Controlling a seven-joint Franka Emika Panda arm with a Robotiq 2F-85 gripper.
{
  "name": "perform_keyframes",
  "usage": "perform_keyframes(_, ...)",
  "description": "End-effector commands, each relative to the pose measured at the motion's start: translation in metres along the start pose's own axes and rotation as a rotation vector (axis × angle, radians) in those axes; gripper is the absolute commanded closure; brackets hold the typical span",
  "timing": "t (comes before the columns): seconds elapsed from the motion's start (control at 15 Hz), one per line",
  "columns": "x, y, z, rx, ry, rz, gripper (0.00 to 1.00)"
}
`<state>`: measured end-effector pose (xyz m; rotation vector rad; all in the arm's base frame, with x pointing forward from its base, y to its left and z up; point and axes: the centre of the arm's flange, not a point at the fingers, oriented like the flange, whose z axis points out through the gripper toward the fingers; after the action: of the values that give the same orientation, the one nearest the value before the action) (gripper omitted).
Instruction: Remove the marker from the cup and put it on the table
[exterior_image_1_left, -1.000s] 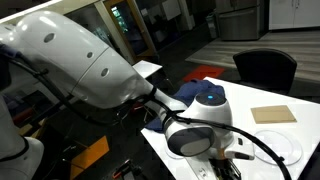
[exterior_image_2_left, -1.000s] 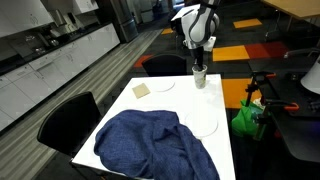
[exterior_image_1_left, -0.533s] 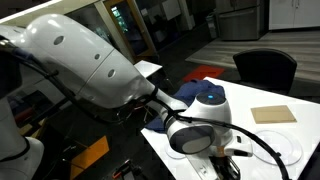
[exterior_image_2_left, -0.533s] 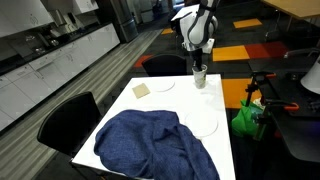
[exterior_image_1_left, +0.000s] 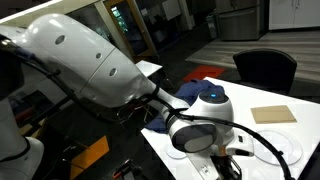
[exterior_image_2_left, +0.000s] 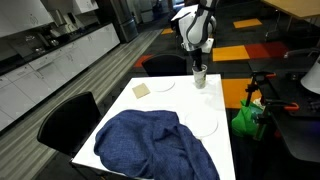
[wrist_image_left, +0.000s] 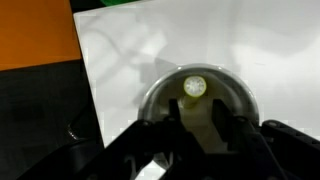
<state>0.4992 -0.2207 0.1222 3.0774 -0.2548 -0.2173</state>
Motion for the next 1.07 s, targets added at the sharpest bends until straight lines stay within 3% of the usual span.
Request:
perform_keyframes(0.0, 0.003, 0.004, -0.008, 0.000, -0.043, -0.005, 0.60)
perform_keyframes(0.33, 0.001, 0.005, -0.012, 0.000, -0.083, -0.009, 0.76)
perform_keyframes(0.4, 0.001, 0.005, -0.013, -0.002, -0.089, -0.009, 0.73)
perform_keyframes(0.47, 0.001, 0.005, -0.013, -0.003, -0.094, -0.008, 0.86)
perform_keyframes(0.6, 0.001, 0.005, -0.015, -0.006, -0.100, -0.009, 0.99)
perform_keyframes(0.67, 0.002, 0.005, -0.016, -0.009, -0.105, -0.007, 0.95)
perform_keyframes(1.0, -0.004, 0.006, -0.031, -0.013, -0.094, -0.003, 0.95)
